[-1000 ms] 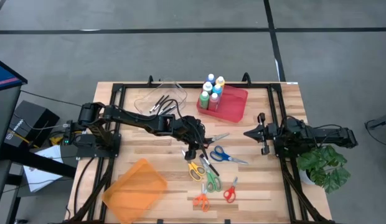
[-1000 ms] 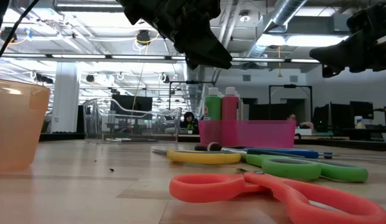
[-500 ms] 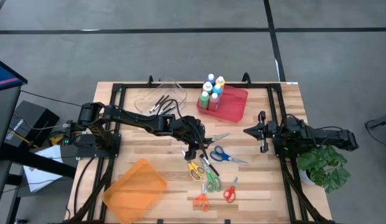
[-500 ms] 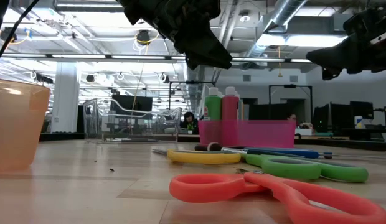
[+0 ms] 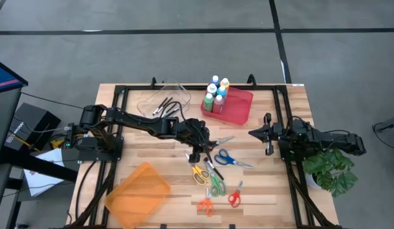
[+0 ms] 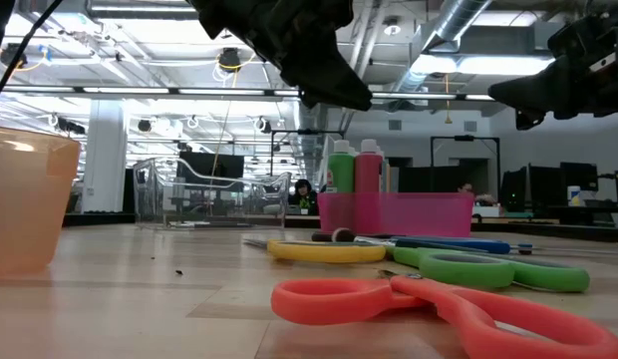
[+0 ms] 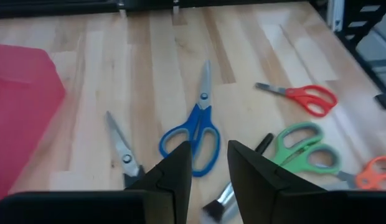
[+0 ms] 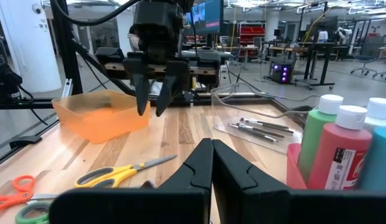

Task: Pick & Place Paint Supplies
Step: Put the black paint brush into the transparent bin

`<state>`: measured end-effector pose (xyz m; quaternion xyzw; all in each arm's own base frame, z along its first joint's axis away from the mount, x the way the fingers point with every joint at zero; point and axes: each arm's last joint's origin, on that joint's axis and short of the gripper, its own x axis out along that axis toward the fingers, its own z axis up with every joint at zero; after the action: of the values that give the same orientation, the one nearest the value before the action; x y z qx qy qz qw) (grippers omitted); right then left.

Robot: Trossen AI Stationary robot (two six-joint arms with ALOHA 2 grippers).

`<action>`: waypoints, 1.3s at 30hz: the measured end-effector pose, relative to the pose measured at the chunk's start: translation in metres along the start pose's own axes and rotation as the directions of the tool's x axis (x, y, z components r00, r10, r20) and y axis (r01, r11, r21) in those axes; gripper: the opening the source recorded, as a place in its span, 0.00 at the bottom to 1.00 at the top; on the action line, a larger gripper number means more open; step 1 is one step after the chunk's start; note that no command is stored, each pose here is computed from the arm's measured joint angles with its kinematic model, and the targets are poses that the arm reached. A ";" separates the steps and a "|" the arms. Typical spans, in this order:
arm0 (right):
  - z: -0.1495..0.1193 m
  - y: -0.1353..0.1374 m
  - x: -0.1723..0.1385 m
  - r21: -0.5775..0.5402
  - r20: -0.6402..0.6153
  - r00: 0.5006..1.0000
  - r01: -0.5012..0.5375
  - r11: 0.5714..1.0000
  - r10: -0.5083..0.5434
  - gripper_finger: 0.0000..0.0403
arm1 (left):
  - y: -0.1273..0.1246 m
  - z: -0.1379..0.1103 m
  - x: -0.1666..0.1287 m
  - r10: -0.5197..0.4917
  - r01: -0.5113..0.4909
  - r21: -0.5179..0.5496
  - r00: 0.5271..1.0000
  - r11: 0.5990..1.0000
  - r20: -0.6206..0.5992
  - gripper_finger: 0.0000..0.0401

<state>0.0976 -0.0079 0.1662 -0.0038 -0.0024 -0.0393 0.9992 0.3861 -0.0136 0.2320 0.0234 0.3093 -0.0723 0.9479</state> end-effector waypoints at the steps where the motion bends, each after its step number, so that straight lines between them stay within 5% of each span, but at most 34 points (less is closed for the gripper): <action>1: 0.000 0.000 0.000 0.000 0.000 1.000 0.000 1.000 0.000 0.00 | 0.000 0.000 0.000 0.013 -0.013 0.003 1.000 1.000 -0.001 0.25; 13: 0.000 0.000 0.000 0.000 -0.001 1.000 -0.001 1.000 0.001 0.00 | 0.004 -0.001 0.000 0.130 -0.131 -0.027 0.991 0.991 -0.022 0.24; 26: 0.000 0.000 0.000 0.000 -0.001 1.000 -0.001 1.000 0.001 0.00 | 0.032 -0.020 -0.003 0.234 -0.273 -0.228 0.954 0.934 -0.185 0.01; 31: 0.000 0.000 0.000 0.000 -0.001 1.000 0.000 1.000 0.000 0.00 | 0.028 -0.034 0.021 0.115 -0.200 -0.322 0.958 0.926 -0.264 0.00; 39: 0.000 0.000 0.000 0.000 -0.001 1.000 0.000 1.000 0.000 0.00 | -0.010 -0.008 0.045 0.008 -0.092 -0.229 0.940 0.969 -0.342 0.00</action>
<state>0.0976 -0.0078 0.1661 -0.0036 -0.0019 -0.0393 0.9992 0.4157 -0.0286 0.1991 -0.0720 0.4733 -0.0046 0.8780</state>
